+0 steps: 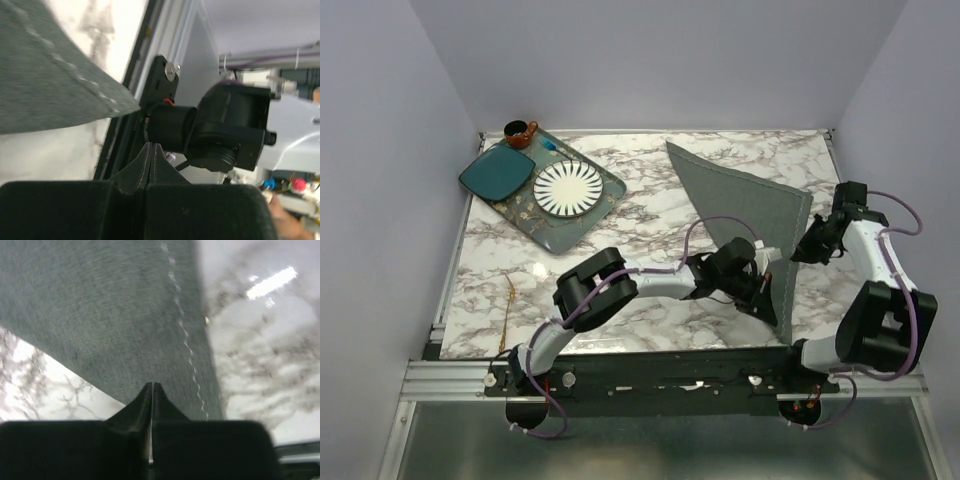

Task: Fold the napkin, place the utensils inside, and roll it up
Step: Fold the napkin

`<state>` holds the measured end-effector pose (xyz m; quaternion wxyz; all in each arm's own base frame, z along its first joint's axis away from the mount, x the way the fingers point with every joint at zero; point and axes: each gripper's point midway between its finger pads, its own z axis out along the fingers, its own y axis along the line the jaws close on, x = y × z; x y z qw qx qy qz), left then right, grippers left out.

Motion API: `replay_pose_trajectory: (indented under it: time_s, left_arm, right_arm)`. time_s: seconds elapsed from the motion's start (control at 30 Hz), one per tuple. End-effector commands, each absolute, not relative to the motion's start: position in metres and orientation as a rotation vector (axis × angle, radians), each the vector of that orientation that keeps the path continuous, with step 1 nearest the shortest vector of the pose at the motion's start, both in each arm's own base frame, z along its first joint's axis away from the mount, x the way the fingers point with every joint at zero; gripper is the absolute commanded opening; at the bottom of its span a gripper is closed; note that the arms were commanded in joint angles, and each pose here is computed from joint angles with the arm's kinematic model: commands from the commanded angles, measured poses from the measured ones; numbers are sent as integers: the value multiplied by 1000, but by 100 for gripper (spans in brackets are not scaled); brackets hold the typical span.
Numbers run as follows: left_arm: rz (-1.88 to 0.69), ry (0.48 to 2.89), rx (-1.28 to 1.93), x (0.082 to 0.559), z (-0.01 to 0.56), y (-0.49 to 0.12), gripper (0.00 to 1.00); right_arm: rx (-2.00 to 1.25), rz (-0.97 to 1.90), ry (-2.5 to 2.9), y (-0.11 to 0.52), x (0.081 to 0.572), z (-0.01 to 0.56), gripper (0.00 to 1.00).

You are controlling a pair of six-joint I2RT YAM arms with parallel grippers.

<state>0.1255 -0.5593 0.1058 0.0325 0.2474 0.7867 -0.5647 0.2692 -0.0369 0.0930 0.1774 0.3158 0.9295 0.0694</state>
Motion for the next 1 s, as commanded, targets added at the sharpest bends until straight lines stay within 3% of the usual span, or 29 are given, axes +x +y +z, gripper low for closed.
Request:
replay_pose_trajectory:
  time_s: [0.0,0.2,0.5,0.97]
  left_arm:
    - [-1697,2325,948,102,105,-569,0]
    - [-1631,2358,1013,89,82,-580,0]
    - [-1450,2329,1080,108,60,-595,0]
    - [-1451,2422,1076,84,17,-583,0]
  right_arm:
    - [762,439,2649,-16,301,82,1]
    - [818,298,2705,-32,293,56,1]
    - [887,388,2728,-21,292,33,1]
    - [925,352,2748,-23,285,19,1]
